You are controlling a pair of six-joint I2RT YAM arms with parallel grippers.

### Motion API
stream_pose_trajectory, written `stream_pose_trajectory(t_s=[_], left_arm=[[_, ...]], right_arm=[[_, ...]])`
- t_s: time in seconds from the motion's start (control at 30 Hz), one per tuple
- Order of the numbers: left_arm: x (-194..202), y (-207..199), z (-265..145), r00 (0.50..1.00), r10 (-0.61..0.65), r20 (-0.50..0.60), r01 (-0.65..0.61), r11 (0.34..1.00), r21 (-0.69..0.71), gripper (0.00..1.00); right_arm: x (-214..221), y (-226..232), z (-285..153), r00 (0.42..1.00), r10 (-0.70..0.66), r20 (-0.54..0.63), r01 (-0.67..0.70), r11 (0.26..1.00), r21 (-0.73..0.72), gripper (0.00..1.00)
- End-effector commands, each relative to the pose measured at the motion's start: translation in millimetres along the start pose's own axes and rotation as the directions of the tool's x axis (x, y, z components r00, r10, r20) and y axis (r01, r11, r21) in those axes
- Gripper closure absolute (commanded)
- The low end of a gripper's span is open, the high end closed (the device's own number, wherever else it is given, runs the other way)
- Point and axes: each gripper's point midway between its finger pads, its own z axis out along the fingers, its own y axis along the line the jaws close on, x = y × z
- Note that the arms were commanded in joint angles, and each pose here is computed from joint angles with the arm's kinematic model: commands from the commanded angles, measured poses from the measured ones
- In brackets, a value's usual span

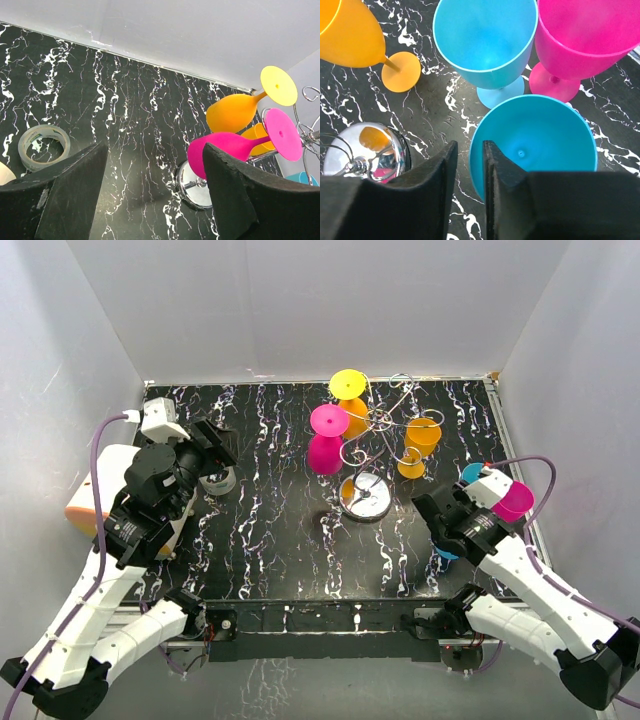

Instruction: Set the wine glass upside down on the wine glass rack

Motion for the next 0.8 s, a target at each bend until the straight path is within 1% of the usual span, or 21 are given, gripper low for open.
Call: stream_pose_trajectory(t_s=[0.0,0.07,0.1,0.2,0.33,0.43,0.53,0.67,0.77], left_arm=[[-16,-7,-8,0.999,-0.029,0.036,0.028,0.999,0.033,0.25],[-16,-9,-8,0.999,-0.037,0.035,0.035,0.998,0.044,0.25],[-15,-11,-9,0.999,-0.039,0.031,0.038,0.998,0.052,0.25],[-2,-11,-9,1.0,-0.028,-0.011,0.029,0.997,0.066,0.25],[36,-6,-6,0.993,-0.047,-0.113,0.055,0.996,0.072,0.23],[61,-17,-5,0.977,-0.074,-0.198,0.102,0.986,0.134,0.16],[81,-28,-2,0.959,-0.09,-0.268,0.143,0.973,0.183,0.14],[92,-36,1,0.946,-0.098,-0.309,0.17,0.961,0.216,0.11],[92,-39,3,0.945,-0.101,-0.311,0.176,0.959,0.223,0.1]], right_arm=[[-6,-1,-2,0.998,0.061,0.017,-0.061,0.998,-0.002,0.83],[-7,1,-4,0.998,0.06,0.006,-0.06,0.998,-0.01,0.96],[-6,1,-5,0.999,0.052,-0.005,-0.052,0.999,-0.015,1.0],[-4,2,-11,0.998,0.048,-0.044,-0.049,0.998,-0.034,1.0],[-14,16,-24,0.996,0.059,-0.068,-0.068,0.989,-0.135,1.0],[-25,30,-37,0.994,0.063,-0.093,-0.082,0.974,-0.212,1.0],[-34,39,-50,0.991,0.059,-0.121,-0.089,0.96,-0.266,1.0],[-51,52,-69,0.991,0.033,-0.126,-0.077,0.929,-0.363,1.0],[-66,67,-90,0.993,-0.004,-0.122,-0.056,0.874,-0.482,1.0]])
